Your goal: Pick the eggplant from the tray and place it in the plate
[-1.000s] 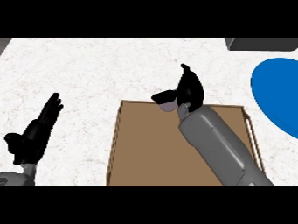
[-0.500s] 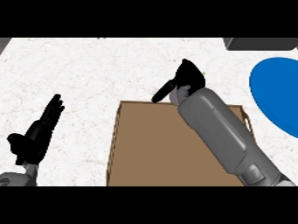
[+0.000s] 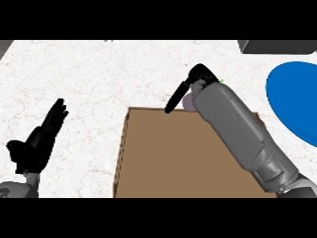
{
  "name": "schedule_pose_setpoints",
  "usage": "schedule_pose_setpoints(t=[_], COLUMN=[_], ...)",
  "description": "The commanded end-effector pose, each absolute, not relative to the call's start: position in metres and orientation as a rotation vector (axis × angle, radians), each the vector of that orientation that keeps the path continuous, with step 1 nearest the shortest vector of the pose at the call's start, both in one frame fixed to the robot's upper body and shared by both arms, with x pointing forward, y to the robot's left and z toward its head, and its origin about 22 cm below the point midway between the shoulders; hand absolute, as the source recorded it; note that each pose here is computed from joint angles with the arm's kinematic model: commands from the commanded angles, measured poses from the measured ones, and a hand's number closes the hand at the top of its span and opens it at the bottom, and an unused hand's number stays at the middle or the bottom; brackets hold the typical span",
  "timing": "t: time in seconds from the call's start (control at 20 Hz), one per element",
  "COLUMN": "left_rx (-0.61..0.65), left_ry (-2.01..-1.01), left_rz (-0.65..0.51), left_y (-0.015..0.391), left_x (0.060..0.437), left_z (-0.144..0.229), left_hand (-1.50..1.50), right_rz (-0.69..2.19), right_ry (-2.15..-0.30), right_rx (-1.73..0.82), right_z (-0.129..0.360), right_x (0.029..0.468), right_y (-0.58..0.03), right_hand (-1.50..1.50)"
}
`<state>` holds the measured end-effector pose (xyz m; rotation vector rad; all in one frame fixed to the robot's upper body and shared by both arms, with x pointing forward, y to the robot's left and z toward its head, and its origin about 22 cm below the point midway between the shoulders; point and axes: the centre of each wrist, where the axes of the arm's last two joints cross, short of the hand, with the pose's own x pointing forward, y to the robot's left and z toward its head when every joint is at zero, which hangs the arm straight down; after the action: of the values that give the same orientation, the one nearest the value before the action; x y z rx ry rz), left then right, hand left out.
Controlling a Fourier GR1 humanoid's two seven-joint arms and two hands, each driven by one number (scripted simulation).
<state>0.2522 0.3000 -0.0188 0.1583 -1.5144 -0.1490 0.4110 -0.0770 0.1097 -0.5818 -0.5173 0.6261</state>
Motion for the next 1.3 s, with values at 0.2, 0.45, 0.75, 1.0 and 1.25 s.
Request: schedule_pose_setpoints(t=[0.2,0.45,0.75,1.0,1.25], left_rx=[0.175,0.186,0.18,0.153,0.161], left_ry=[-1.508,-1.517,-1.513,-1.509,-1.511], left_rz=[-0.145,-0.133,-0.149,-0.133,-0.132], left_y=[0.307,0.307,0.31,0.3,0.32], left_x=[0.262,0.252,0.252,0.253,0.246], left_z=[-0.014,-0.027,-0.025,-0.032,-0.026], left_hand=[0.0,0.0,0.0,0.0,0.0], right_rz=[0.741,0.799,0.771,0.822,0.83], right_ry=[-0.132,-0.05,-0.023,0.035,0.058], right_rx=[-0.619,-0.596,-0.583,-0.615,-0.606], right_z=[0.1,0.077,0.068,0.064,0.04], right_x=[0.42,0.414,0.419,0.425,0.414], right_y=[-0.069,-0.069,-0.079,-0.093,-0.099], right_hand=[-1.5,-1.5,-1.5,-1.5,-1.5])
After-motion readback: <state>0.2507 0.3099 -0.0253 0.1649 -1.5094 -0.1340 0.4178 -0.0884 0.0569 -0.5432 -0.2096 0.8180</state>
